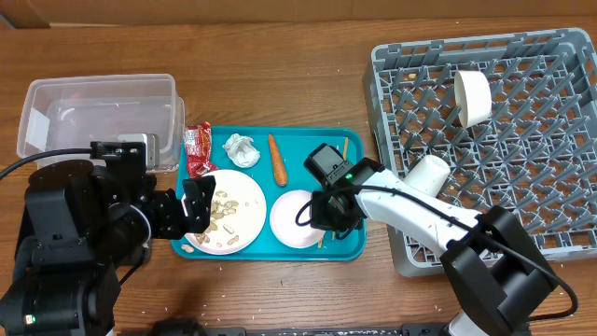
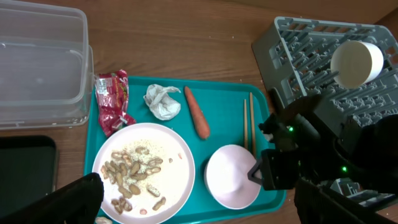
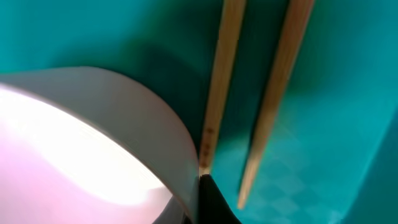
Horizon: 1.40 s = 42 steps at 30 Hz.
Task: Sort waste into correct bins and load items into the dishwasher
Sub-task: 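Carry the pink bowl with the right gripper to the rack's back right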
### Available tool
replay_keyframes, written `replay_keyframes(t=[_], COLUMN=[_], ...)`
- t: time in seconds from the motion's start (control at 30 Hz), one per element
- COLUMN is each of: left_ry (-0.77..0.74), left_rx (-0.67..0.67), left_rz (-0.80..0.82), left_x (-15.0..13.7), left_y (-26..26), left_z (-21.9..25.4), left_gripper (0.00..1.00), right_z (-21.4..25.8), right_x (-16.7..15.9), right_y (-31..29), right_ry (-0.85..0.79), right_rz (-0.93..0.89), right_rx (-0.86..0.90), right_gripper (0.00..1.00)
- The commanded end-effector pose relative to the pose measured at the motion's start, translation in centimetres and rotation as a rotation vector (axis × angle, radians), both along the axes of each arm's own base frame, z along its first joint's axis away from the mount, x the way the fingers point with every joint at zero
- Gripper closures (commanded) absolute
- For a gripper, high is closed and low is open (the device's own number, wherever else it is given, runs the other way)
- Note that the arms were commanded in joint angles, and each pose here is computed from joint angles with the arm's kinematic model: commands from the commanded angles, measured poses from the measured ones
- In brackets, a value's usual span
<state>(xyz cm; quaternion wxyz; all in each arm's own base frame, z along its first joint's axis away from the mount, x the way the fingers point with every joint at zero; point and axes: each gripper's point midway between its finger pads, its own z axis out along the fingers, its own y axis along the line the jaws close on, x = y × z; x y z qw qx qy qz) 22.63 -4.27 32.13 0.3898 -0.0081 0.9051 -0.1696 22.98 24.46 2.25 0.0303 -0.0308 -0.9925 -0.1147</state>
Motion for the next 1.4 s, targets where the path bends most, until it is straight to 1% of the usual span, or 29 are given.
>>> replay_keyframes(t=[0.0, 0.03, 0.07, 0.17, 0.27, 0.3, 0.33, 0.4, 0.43, 0.5, 0.57, 0.63, 0.67, 0.83, 0.9, 0.93, 1.0, 1.1, 1.2, 1.3, 1.37], left_ry=[-0.025, -0.025, -0.025, -0.025, -0.025, -0.025, -0.026, -0.025, -0.025, -0.025, -0.025, -0.025, -0.025, -0.025, -0.025, -0.025, -0.025, -0.025, -0.025, -0.025, -0.025], left_rx=[0.025, 0.025, 0.025, 0.025, 0.025, 0.025, 0.025, 0.025, 0.025, 0.025, 0.025, 0.025, 0.025, 0.025, 0.025, 0.025, 0.025, 0.025, 0.025, 0.025, 0.025], left_rz=[-0.007, -0.007, -0.007, -0.007, -0.007, -0.007, -0.007, -0.007, -0.007, -0.007, -0.007, -0.007, -0.007, -0.007, -0.007, -0.007, -0.007, -0.007, -0.007, -0.007, -0.007], left_x=[0.0, 0.0, 0.0, 0.0, 0.0, 0.0, 0.0, 0.0, 0.0, 0.0, 0.0, 0.0, 0.0, 0.0, 0.0, 0.0, 0.0, 0.0, 0.0, 0.0, 0.0], left_y=[0.2, 0.2, 0.2, 0.2, 0.2, 0.2, 0.2, 0.2, 0.2, 0.2, 0.2, 0.2, 0.2, 0.2, 0.2, 0.2, 0.2, 0.2, 0.2, 0.2, 0.2], left_z=[0.6, 0.6, 0.6, 0.6, 0.6, 0.6, 0.6, 0.6, 0.6, 0.6, 0.6, 0.6, 0.6, 0.6, 0.6, 0.6, 0.6, 0.6, 0.6, 0.6, 0.6], left_gripper=[0.00, 0.00, 0.00, 0.00, 0.00, 0.00, 0.00, 0.00, 0.00, 0.00, 0.00, 0.00, 0.00, 0.00, 0.00, 0.00, 0.00, 0.00, 0.00, 0.00, 0.00], right_z=[4.9, 6.4, 9.1, 14.8, 21.7, 24.3, 26.0, 30.1, 31.5, 32.5, 32.1, 30.0, 29.4, 27.2, 25.3, 24.3, 21.7, 19.1, 17.2, 15.7, 15.1], right_x=[3.0, 3.7, 5.2, 7.9, 10.2, 10.7, 10.8, 10.4, 10.0, 9.5, 9.6, 10.6, 10.8, 11.3, 11.7, 12.1, 13.2, 13.7, 14.6, 16.5, 17.1], right_y=[0.7, 0.4, -0.7, -4.5, -11.0, -13.9, -16.0, -21.4, -23.8, -26.7, -29.2, -30.6, -31.6, -38.9, -42.1, -43.1, -44.5, -45.8, -46.3, -46.5, -46.1], right_ry=[-0.175, -0.224, -0.322, -0.527, -0.773, -0.869, -0.930, -1.060, -1.094, -1.103, -1.057, -0.960, -0.925, -0.820, -0.762, -0.733, -0.655, -0.585, -0.560, -0.559, -0.559], right_rz=[0.035, 0.033, 0.007, -0.095, -0.265, -0.344, -0.401, -0.563, -0.632, -0.714, -0.776, -0.755, -0.761, -0.947, -1.017, -1.016, -0.957, -0.929, -0.916, -0.847, -0.818], right_rx=[0.030, 0.021, -0.027, -0.166, -0.374, -0.470, -0.539, -0.730, -0.814, -0.907, -0.939, -0.894, -0.905, -1.032, -1.042, -1.029, -0.999, -1.021, -1.044, -1.064, -1.066], right_gripper=[0.96, 0.96, 0.96, 0.96, 0.96, 0.96, 0.96, 0.96, 0.96, 0.96, 0.96, 0.96, 0.96, 0.96, 0.96, 0.96, 0.96, 0.96, 0.96, 0.96, 0.96])
